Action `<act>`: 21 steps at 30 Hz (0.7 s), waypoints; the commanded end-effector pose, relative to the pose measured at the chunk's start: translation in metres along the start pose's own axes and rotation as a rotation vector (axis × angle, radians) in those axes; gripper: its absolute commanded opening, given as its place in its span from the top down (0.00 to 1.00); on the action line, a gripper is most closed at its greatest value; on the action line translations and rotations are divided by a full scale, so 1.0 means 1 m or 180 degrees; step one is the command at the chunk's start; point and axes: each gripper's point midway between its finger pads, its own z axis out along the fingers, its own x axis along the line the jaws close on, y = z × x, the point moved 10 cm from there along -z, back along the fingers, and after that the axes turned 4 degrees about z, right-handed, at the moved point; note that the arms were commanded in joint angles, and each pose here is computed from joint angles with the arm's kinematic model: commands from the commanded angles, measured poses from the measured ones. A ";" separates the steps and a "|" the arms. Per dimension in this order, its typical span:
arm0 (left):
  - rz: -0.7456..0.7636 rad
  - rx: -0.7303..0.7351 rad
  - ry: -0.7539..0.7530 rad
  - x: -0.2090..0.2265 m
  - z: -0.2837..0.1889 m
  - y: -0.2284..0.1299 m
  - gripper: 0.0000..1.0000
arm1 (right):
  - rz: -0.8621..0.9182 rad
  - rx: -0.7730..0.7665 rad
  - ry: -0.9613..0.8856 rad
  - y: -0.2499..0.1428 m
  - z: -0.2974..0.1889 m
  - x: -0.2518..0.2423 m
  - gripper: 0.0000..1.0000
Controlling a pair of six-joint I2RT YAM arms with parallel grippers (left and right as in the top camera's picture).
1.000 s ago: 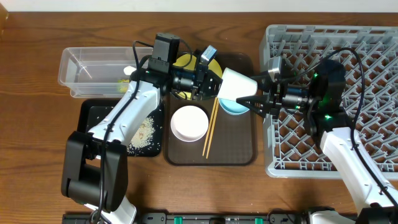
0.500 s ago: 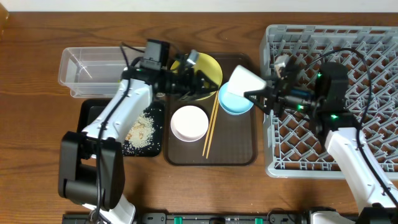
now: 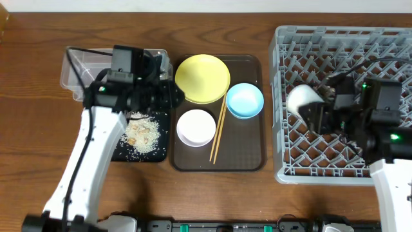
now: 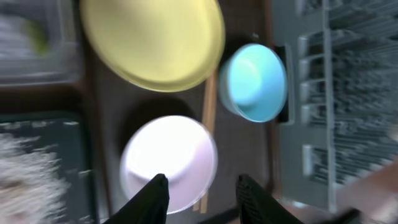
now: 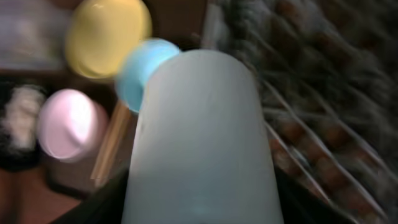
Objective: Sort waste into correct bins and load items into the dishwasher rack
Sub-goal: 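Lower the cup into the dish rack with the right gripper and release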
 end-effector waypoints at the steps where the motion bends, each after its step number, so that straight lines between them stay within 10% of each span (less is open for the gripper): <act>1: 0.0128 -0.0192 0.0467 0.006 -0.014 0.001 0.62 | 0.0142 0.0235 -0.0854 0.003 -0.009 -0.017 0.99; 8: 0.0100 -0.0170 0.0700 0.010 -0.019 -0.003 0.61 | 0.0591 0.0703 -0.1858 -0.004 -0.010 -0.041 0.99; 21: 0.0092 -0.0148 0.0700 0.011 -0.019 -0.004 0.61 | 0.0893 0.1234 -0.1669 -0.015 0.023 -0.071 0.99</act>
